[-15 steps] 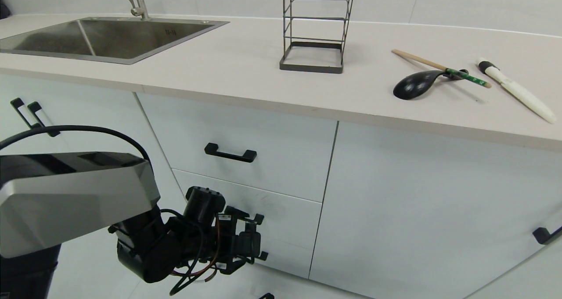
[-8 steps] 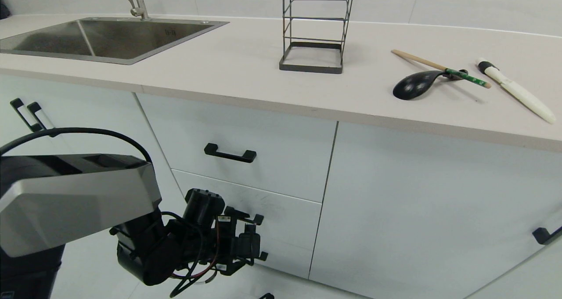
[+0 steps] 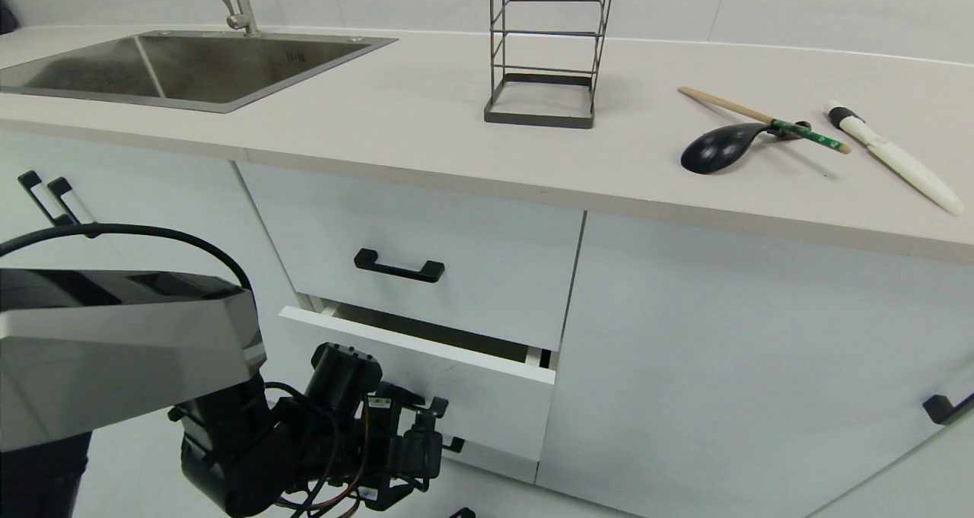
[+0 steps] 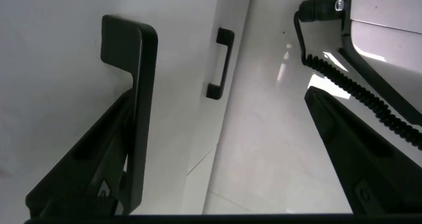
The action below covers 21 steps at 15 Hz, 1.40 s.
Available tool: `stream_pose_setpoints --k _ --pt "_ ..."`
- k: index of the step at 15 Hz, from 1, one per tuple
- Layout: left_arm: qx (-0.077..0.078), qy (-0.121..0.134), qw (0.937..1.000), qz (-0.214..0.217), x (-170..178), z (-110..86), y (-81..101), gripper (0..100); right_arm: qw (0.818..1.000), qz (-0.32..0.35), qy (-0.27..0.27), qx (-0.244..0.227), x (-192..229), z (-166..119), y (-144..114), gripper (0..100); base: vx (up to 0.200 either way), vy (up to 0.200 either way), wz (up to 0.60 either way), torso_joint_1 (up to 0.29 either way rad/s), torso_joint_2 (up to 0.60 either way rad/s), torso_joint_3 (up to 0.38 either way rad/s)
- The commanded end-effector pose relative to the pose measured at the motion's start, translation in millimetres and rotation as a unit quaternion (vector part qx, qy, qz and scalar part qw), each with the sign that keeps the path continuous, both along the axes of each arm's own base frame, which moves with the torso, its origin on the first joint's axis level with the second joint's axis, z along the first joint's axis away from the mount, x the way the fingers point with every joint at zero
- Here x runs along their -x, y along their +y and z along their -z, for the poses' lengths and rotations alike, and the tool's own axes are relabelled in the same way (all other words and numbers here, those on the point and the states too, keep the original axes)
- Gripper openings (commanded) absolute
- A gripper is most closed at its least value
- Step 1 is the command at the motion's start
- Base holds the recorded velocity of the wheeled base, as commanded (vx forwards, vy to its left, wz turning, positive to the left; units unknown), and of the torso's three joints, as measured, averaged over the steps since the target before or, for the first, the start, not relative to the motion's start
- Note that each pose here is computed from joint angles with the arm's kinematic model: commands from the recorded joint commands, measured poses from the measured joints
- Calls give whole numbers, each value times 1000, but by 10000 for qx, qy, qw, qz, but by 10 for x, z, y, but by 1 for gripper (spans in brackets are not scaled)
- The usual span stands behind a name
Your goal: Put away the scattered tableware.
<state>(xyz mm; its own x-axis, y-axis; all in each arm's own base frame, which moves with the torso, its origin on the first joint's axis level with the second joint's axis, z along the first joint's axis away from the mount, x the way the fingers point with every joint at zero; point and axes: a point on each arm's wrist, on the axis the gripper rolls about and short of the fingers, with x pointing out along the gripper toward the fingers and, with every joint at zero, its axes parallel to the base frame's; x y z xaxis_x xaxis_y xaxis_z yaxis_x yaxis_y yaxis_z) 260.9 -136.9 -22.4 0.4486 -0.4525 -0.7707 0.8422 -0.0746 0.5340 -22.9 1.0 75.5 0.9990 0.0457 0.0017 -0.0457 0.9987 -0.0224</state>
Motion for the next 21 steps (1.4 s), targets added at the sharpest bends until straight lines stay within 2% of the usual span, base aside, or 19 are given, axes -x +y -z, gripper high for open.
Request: stream_pose_setpoints --k 1,6,10,11,12,14,18,21 --pt "48 -111 9999 21 5 -61 -7 100 10000 -1 1 3 -1 -1 0 0 0 0 0 0 0 0" --pt "60 -111 9999 43 85 -120 18 100 10000 -1 1 3 -1 -1 0 0 0 0 0 0 0 0" --pt "162 -257 9995 6 239 -328 102 100 10000 -1 1 3 -1 -1 0 0 0 0 0 0 0 0" --pt "165 -254 9995 0 243 -330 104 100 10000 -1 1 3 -1 -1 0 0 0 0 0 0 0 0" --pt "271 -379 9989 3 359 -473 146 100 10000 -1 1 3 -1 -1 0 0 0 0 0 0 0 0" --pt "377 -572 9977 6 497 -635 213 100 10000 -1 1 3 -1 -1 0 0 0 0 0 0 0 0" --pt "588 -961 9936 70 729 -886 304 100 10000 -9 1 3 -1 -1 0 0 0 0 0 0 0 0" --pt "834 -1273 9884 6 803 -1078 344 100 10000 -1 1 3 -1 -1 0 0 0 0 0 0 0 0"
